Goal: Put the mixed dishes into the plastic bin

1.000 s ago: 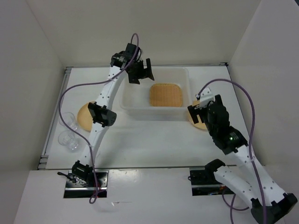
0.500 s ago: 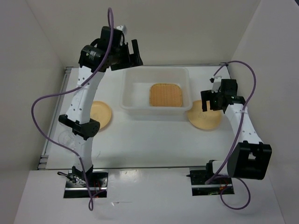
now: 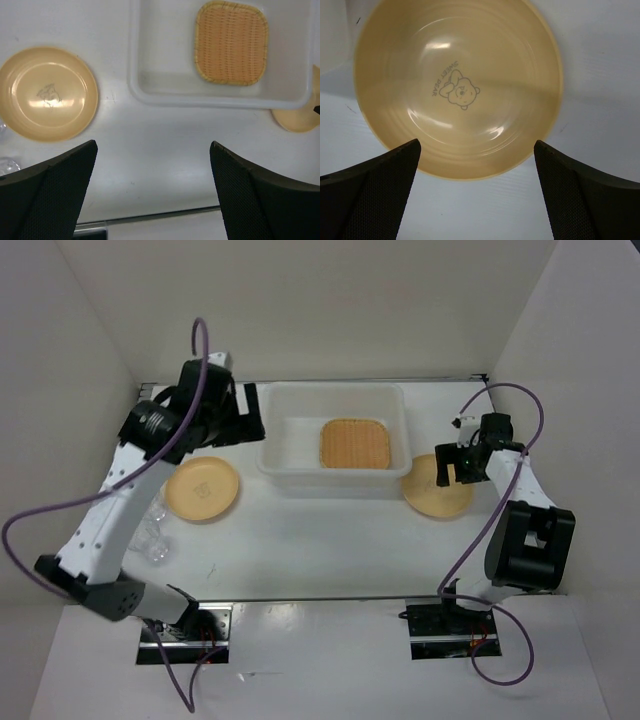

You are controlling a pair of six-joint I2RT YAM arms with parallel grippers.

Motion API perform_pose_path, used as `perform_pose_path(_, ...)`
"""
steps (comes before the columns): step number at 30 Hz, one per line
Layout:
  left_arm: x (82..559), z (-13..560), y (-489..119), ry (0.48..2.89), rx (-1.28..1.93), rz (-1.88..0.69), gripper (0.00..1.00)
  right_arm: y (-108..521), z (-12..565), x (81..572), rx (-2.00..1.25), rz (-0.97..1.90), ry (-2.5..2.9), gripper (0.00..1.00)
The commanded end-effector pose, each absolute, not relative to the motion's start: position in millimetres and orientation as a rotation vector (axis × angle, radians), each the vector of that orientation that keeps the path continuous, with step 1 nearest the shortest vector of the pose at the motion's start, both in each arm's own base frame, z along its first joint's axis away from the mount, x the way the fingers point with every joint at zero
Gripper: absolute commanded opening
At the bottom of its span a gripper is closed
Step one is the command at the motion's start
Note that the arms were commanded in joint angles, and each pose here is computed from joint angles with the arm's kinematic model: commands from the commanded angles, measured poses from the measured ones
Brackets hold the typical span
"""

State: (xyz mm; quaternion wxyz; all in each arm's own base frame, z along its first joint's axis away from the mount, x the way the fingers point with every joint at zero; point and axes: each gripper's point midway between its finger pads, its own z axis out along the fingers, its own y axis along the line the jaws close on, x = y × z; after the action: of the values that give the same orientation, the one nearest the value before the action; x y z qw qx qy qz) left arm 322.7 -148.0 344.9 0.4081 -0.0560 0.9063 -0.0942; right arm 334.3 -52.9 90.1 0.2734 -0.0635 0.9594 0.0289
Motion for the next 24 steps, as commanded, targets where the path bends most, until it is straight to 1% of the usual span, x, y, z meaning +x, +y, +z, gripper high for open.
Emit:
perform_pose_path(1,310.6,360.4,-145.1,2.140,-0.239,-0.405,1.00,-65.9,92.8,345.4,-0.196,0.058,2.536,0.98)
perform_pose_path(2,305.5,338.5,-139.6,2.189,-0.258,-0.385,1.00,-70.7,92.7,344.5,-0.178,0.053,2.537,0.98)
perform_pose_path(7,290.3,319.2,-134.1,2.234,-0.262,-0.375,1.00,-91.0,91.8,342.5,-0.144,0.042,2.536,0.98)
perform_pose_path(10,285.4,312.3,-133.5,2.257,-0.257,-0.372,1.00,-113.2,69.7,341.3,-0.067,0.079,2.613,0.98)
perform_pose_path(11,284.7,312.2,-134.9,2.261,-0.252,-0.382,1.00,-118.7,63.0,334.8,-0.027,0.147,2.639,0.98)
perform_pose_path(13,281.3,313.9,-133.6,2.259,-0.263,-0.387,1.00,-126.4,49.7,336.7,0.013,0.191,2.682,0.98)
perform_pose_path(15,276.2,318.0,-131.4,2.243,-0.273,-0.402,1.00,-124.5,45.9,336.7,-0.001,0.211,2.686,0.98)
perform_pose_path(19,261.5,306.0,-125.4,2.270,-0.312,-0.401,1.00,-114.4,43.6,337.1,-0.042,0.202,2.664,0.98)
perform_pose_path(24,247.4,301.5,-122.8,2.265,-0.371,-0.447,1.00,-103.3,22.4,332.4,-0.063,0.238,2.703,0.98)
